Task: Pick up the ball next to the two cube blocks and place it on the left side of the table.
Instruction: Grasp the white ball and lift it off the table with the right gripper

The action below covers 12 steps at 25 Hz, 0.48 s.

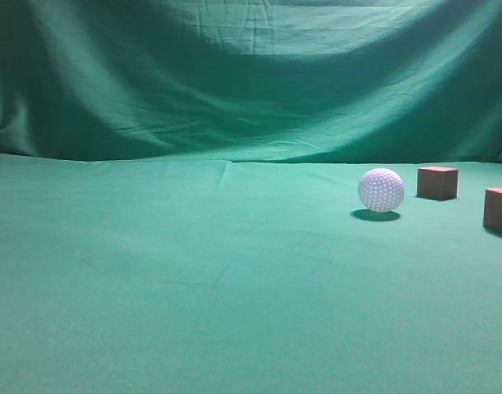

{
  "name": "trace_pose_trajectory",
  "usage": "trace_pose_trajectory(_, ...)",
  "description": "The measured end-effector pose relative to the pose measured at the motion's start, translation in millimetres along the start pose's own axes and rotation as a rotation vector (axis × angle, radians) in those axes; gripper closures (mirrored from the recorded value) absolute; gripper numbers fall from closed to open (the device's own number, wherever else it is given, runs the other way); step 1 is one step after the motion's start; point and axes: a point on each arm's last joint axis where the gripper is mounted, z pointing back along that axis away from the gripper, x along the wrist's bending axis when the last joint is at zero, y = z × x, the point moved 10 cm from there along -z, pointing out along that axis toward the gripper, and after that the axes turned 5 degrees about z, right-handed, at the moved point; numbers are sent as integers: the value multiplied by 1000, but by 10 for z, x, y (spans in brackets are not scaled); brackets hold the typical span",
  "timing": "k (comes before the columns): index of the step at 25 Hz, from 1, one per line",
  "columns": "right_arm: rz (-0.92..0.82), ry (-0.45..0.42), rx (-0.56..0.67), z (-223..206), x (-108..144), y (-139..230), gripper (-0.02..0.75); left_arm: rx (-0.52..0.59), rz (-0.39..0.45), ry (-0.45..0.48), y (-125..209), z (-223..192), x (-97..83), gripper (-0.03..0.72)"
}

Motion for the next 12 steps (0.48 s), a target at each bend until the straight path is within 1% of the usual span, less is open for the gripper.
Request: trace_pose_trajectory(12,0,0,0,0,0,0,738,0,0,0,0,0,0,688)
